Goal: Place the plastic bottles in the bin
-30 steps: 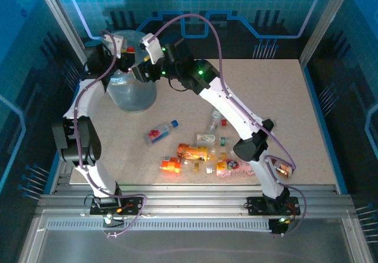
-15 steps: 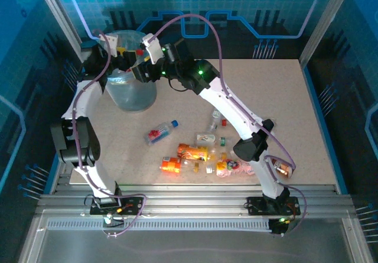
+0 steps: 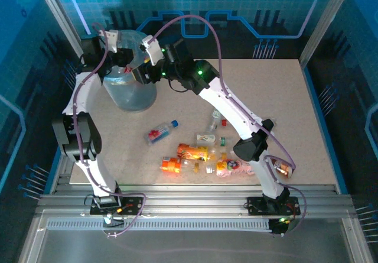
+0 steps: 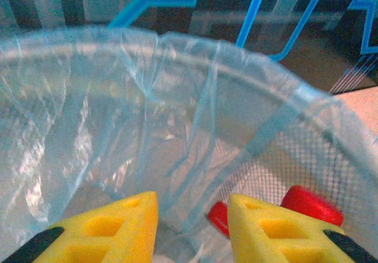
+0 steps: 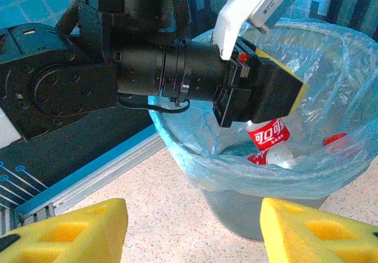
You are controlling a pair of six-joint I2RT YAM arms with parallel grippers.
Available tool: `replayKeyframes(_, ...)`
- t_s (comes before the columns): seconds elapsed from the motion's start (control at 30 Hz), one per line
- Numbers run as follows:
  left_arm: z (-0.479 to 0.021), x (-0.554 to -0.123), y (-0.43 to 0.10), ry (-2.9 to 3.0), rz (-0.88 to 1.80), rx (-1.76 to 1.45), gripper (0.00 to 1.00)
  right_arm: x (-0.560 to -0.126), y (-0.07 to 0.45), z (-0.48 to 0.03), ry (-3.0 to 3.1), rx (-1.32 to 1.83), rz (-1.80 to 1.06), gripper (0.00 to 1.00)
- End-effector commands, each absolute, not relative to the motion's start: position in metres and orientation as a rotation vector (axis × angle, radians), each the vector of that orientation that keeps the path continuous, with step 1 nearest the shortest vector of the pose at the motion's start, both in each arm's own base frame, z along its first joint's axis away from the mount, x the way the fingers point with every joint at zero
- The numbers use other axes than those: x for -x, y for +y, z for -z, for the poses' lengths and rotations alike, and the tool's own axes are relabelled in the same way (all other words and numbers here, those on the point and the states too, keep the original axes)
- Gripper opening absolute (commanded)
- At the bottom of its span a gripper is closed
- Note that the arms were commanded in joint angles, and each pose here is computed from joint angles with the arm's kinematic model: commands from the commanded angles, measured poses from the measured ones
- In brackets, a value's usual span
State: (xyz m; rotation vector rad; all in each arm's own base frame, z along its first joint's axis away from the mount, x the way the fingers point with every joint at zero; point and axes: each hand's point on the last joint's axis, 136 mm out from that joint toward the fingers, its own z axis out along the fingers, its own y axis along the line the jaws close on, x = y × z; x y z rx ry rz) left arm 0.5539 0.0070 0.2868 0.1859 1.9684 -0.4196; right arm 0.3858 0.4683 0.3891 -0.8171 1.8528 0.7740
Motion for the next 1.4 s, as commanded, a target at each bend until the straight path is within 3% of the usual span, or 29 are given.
replayKeyframes(0.0,-0.277,-0.550,0.007,2.034,0.398,-0.177,0.34,-0.387,0.463,-0.387,1.879,0.805,-0.768,0.62)
replayKeyframes(0.13,-0.313,-0.542,0.010,1.972,0.362,-0.143,0.35,-0.381,0.456,-0.395,1.882,0.802,-0.768,0.62)
replayKeyframes(0.33,-0.423,-0.510,0.016,1.783,0.229,-0.074,0.46,-0.370,0.416,-0.413,1.944,0.751,-0.710,0.65)
replayKeyframes(0.53,-0.472,-0.449,-0.044,1.677,0.105,-0.242,0.48,-0.358,0.342,-0.392,2.167,0.625,-0.610,0.66)
replayKeyframes(0.7,-0.458,-0.410,-0.126,1.690,0.147,-0.436,0.51,-0.337,0.268,-0.348,2.348,0.471,-0.493,0.65)
replayKeyframes(1.0,-0.368,-0.360,-0.251,1.812,0.292,-0.761,0.56,-0.291,0.117,-0.268,2.505,-0.009,-0.401,0.67)
replayKeyframes(1.17,-0.322,-0.349,-0.303,1.931,0.421,-0.836,0.56,-0.272,0.082,-0.244,2.536,-0.102,-0.409,0.67)
replayKeyframes(1.37,-0.258,-0.368,-0.344,2.191,0.537,-0.779,0.58,-0.269,0.088,-0.231,2.547,-0.081,-0.493,0.66)
